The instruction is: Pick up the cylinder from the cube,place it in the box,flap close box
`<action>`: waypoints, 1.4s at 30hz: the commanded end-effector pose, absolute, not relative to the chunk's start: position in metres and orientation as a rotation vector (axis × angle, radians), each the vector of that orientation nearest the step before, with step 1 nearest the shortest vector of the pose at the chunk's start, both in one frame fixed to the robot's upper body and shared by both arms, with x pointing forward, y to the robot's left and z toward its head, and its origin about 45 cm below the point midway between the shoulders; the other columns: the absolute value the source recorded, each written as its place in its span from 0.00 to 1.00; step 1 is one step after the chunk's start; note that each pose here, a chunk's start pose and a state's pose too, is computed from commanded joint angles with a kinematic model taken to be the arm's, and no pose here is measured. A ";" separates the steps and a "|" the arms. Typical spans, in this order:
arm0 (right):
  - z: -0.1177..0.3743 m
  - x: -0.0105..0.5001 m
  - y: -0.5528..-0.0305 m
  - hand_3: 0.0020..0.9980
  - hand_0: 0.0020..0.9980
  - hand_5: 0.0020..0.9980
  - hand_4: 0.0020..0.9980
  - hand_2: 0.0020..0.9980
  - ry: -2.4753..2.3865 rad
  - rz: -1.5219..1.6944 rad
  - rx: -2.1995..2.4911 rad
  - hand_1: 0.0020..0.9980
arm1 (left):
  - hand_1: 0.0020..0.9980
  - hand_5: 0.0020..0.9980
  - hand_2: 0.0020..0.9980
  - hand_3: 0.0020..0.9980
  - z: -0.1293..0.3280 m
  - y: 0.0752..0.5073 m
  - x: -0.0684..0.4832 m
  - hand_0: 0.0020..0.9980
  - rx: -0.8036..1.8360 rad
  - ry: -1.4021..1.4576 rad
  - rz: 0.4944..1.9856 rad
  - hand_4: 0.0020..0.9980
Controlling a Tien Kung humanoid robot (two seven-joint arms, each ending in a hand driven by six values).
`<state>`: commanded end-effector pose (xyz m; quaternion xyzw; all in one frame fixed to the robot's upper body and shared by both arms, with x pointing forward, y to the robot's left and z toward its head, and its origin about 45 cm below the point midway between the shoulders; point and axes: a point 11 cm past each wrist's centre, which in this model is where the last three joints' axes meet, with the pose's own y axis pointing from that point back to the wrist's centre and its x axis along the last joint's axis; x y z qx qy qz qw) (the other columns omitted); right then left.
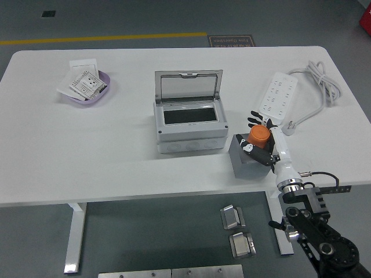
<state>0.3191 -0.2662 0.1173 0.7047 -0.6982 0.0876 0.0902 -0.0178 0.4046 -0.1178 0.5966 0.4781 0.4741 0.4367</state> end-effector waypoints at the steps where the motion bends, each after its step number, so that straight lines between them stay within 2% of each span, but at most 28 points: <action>1: 0.117 0.319 -0.266 0.68 0.59 0.00 0.52 0.64 -2.077 0.259 2.095 0.66 | 0.71 0.36 0.64 0.73 -0.118 0.405 -0.018 0.67 1.484 1.189 1.179 0.74; 4: 0.117 0.319 -0.266 0.68 0.59 0.00 0.52 0.64 -2.083 0.248 2.095 0.66 | 0.71 0.36 0.64 0.73 -0.118 0.405 -0.018 0.67 1.484 1.188 1.180 0.74; 5: 0.117 0.319 -0.266 0.62 0.64 0.00 0.29 0.57 -2.085 0.243 2.096 0.61 | 0.71 0.36 0.64 0.73 -0.118 0.405 -0.017 0.67 1.484 1.187 1.181 0.73; 10: 0.116 0.319 -0.266 0.62 0.64 0.00 0.29 0.57 -2.102 0.207 2.099 0.61 | 0.71 0.36 0.64 0.73 -0.118 0.403 -0.016 0.67 1.478 1.183 1.183 0.73; 11: 0.116 0.319 -0.266 0.57 0.64 0.00 0.15 0.54 -2.104 0.202 2.100 0.58 | 0.71 0.36 0.64 0.73 -0.118 0.403 -0.016 0.67 1.477 1.183 1.184 0.73; 16: 0.117 0.319 -0.265 0.57 0.64 0.00 0.15 0.54 -2.111 0.187 2.110 0.58 | 0.71 0.36 0.64 0.73 -0.118 0.403 -0.015 0.67 1.474 1.182 1.188 0.73; 17: 0.118 0.320 -0.265 0.47 0.60 0.00 0.08 0.49 -2.113 0.188 2.112 0.53 | 0.71 0.36 0.64 0.73 -0.118 0.403 -0.015 0.67 1.474 1.182 1.190 0.73; 22: 0.124 0.322 -0.264 0.47 0.60 0.00 0.08 0.49 -2.123 0.215 2.120 0.53 | 0.71 0.36 0.64 0.73 -0.118 0.403 -0.014 0.67 1.472 1.180 1.195 0.73; 23: 0.125 0.322 -0.264 0.34 0.54 0.00 0.02 0.41 -2.126 0.223 2.121 0.45 | 0.71 0.36 0.64 0.73 -0.118 0.403 -0.014 0.67 1.472 1.179 1.196 0.73; 28: 0.132 0.325 -0.263 0.34 0.54 0.00 0.02 0.41 -2.133 0.257 2.127 0.45 | 0.71 0.36 0.64 0.73 -0.118 0.404 -0.014 0.67 1.473 1.177 1.199 0.73; 29: 0.134 0.326 -0.263 0.26 0.49 0.00 0.00 0.35 -2.133 0.264 2.127 0.28 | 0.71 0.37 0.64 0.73 -0.118 0.404 -0.014 0.67 1.474 1.176 1.199 0.73; 42: 0.156 0.335 -0.254 0.26 0.52 0.00 0.00 0.34 -2.075 0.429 2.113 0.29 | 0.71 0.39 0.65 0.74 -0.118 0.405 -0.016 0.67 1.484 1.176 1.200 0.73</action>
